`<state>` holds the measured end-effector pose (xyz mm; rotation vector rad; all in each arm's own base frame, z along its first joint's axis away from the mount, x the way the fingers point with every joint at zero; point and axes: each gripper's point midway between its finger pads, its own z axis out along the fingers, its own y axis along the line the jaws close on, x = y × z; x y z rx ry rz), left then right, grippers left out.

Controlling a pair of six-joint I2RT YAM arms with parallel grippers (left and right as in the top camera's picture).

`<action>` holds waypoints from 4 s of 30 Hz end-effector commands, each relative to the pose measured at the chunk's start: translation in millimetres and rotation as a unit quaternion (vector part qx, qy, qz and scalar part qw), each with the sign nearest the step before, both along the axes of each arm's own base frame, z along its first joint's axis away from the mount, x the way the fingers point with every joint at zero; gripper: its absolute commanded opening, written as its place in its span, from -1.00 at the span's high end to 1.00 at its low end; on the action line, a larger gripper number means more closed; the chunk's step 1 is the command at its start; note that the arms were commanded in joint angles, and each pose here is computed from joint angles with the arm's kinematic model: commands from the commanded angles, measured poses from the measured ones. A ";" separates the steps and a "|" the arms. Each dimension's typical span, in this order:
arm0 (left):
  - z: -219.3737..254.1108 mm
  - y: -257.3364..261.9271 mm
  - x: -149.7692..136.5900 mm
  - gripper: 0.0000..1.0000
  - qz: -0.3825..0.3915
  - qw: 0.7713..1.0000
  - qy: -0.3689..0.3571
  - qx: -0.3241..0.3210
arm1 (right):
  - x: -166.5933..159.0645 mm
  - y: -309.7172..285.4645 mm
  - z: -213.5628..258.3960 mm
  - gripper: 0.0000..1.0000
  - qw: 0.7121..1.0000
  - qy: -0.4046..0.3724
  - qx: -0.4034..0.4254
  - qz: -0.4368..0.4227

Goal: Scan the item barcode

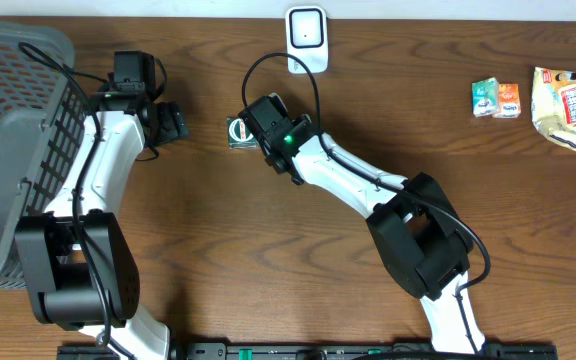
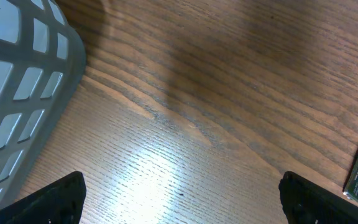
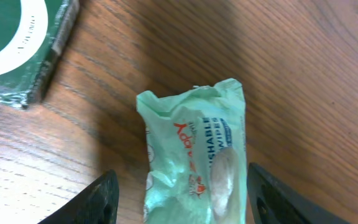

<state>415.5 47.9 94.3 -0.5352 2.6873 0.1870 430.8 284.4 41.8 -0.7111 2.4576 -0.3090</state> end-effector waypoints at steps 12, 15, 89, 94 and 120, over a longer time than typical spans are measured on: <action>-1.9 0.8 -1.8 -0.95 -0.005 1.000 0.005 0.005 | -8.1 -13.1 -53.9 -0.11 0.998 0.037 -0.052 0.000; -1.9 0.8 -1.8 -0.95 -0.005 1.000 0.005 0.005 | -11.2 -18.6 -60.5 0.43 0.997 0.046 -0.065 -0.002; -1.9 0.8 -1.8 -0.95 -0.005 1.000 0.005 0.005 | -25.3 -115.8 27.5 -0.99 0.901 0.331 0.269 -0.079; -1.9 0.8 -1.8 -0.95 -0.005 1.000 0.005 0.005 | -16.2 -110.0 26.2 -0.98 0.913 0.307 0.259 -0.067; -1.9 0.8 -1.8 -0.95 -0.005 1.000 0.005 0.005 | -37.8 -107.6 -30.9 -0.48 0.902 0.324 0.278 -0.063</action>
